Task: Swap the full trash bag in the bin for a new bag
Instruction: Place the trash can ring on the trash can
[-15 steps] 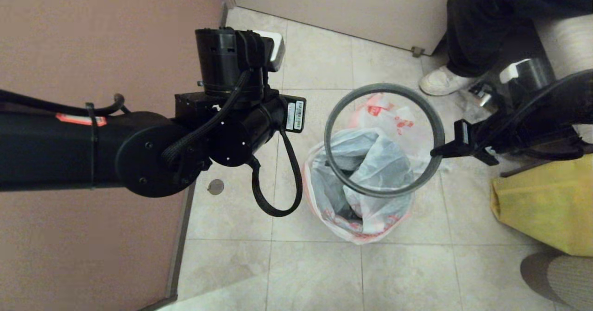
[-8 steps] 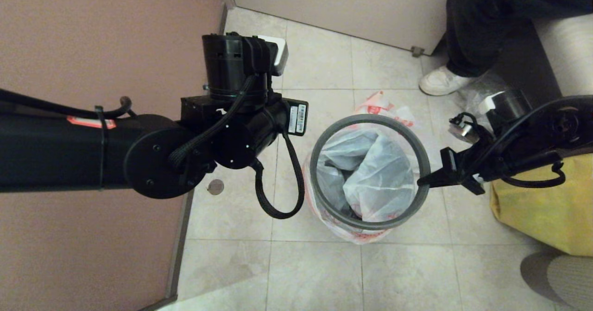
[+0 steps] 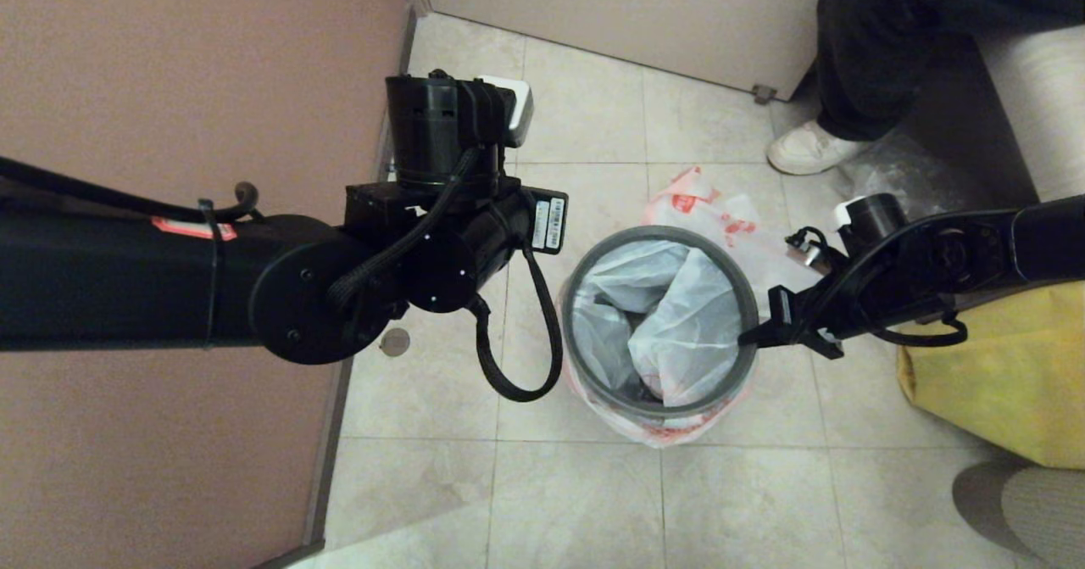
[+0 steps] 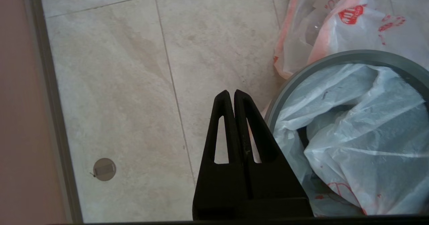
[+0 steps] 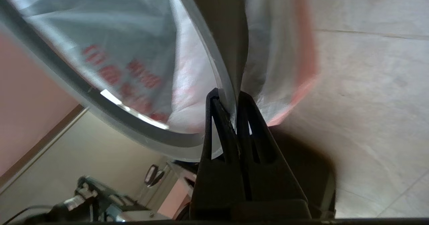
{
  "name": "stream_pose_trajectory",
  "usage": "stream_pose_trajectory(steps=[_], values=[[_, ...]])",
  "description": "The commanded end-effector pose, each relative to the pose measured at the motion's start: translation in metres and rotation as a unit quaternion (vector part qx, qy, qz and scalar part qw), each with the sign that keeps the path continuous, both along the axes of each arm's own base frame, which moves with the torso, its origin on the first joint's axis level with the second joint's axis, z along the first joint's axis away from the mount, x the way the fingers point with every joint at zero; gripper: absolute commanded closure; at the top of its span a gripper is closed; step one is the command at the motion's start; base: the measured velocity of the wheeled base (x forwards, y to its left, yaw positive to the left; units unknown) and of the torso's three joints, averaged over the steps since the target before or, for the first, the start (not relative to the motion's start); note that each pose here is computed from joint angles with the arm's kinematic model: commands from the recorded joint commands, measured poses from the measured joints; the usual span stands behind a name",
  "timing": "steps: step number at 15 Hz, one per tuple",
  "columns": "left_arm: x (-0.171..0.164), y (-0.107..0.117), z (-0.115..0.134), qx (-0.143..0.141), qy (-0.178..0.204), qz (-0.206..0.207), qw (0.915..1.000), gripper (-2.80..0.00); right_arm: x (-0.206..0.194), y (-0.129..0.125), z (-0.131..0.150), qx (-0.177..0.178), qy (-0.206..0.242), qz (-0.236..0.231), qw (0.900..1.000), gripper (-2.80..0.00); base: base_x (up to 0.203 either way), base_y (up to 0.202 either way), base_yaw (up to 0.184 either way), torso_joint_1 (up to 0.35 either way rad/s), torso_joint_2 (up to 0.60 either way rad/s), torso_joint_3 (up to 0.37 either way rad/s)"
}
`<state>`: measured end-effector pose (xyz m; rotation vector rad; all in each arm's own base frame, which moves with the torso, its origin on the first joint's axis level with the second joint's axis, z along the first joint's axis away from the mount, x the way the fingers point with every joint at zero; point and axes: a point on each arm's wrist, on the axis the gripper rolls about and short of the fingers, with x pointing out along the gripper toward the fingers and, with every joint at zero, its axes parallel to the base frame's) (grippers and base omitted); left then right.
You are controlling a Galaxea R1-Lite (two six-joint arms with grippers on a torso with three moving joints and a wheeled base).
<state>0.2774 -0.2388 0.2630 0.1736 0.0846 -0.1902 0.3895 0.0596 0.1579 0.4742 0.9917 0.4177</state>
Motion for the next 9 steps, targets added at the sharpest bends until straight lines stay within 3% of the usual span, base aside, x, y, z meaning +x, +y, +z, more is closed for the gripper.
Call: stream_pose_trajectory(steps=[1,9], values=[[0.0007,-0.0017,-0.0023,0.002,0.002,0.001,1.0,0.0,0.0025,0.0,-0.0067,-0.001,0.01,-0.001,1.0,0.0,0.0,0.0,0.0,0.0,0.0,0.0],[0.0022,-0.0023,-0.0044,0.004,0.003,0.002,1.0,0.0,0.0063,-0.0005,-0.0073,-0.03,-0.007,-0.025,0.999,0.0,0.0,0.0,0.0,0.0,0.0,0.0]])
